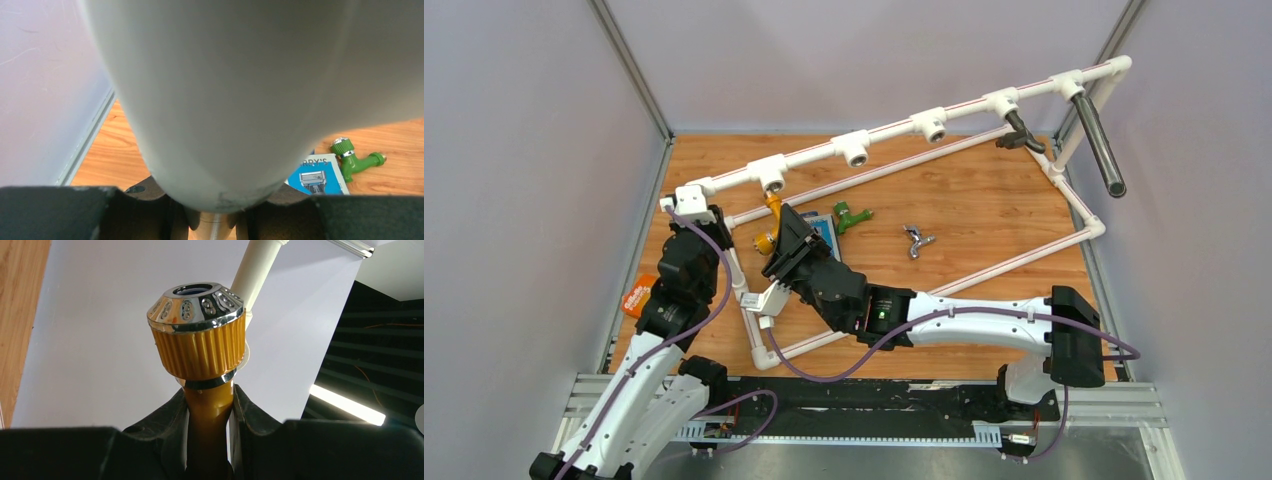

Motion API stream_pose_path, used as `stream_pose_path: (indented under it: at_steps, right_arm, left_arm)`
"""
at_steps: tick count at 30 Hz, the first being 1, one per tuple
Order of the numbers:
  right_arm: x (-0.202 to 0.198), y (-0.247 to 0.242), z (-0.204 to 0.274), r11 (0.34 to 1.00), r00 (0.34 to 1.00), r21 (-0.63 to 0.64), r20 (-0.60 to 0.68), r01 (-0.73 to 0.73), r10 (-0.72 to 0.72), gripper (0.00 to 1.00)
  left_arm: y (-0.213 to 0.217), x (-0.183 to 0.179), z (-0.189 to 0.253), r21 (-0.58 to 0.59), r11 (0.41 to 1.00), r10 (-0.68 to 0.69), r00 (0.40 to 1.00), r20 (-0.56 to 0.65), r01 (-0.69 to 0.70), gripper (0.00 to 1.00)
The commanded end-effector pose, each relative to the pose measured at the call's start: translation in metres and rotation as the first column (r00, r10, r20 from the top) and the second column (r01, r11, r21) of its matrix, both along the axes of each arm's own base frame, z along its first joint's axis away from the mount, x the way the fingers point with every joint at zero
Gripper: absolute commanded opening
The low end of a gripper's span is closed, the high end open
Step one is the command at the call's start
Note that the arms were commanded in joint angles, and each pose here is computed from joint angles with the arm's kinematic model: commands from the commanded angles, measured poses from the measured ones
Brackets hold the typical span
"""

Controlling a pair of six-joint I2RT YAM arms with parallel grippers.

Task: Install the water faucets

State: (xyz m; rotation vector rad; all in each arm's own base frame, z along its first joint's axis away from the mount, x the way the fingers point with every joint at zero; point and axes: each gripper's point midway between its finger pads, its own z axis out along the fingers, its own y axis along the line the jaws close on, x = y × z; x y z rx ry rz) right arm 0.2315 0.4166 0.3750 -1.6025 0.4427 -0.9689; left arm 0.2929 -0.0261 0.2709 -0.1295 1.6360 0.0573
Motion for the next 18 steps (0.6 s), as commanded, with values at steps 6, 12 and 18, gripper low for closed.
stream_pose_path:
  at_steps: [6,12,18]
  right_arm:
    - [0.004,-0.020,0.035,0.992,0.998,0.107,-0.005,0.061,-0.061,0.00]
    - [0.003,-0.026,0.041,0.990,0.998,0.126,-0.006,0.070,-0.070,0.00]
    - [0.001,-0.030,0.049,0.986,0.997,0.150,0.001,0.071,-0.072,0.00]
  left_arm:
    - [-0.006,-0.007,-0.019,-0.037,0.999,-0.007,0.997,-0.080,0.004,0.00]
    - [-0.002,-0.006,-0.022,-0.028,0.999,0.013,0.996,-0.093,-0.016,0.00]
    - [0.001,-0.007,-0.024,-0.021,0.999,0.036,0.994,-0.101,-0.038,0.00]
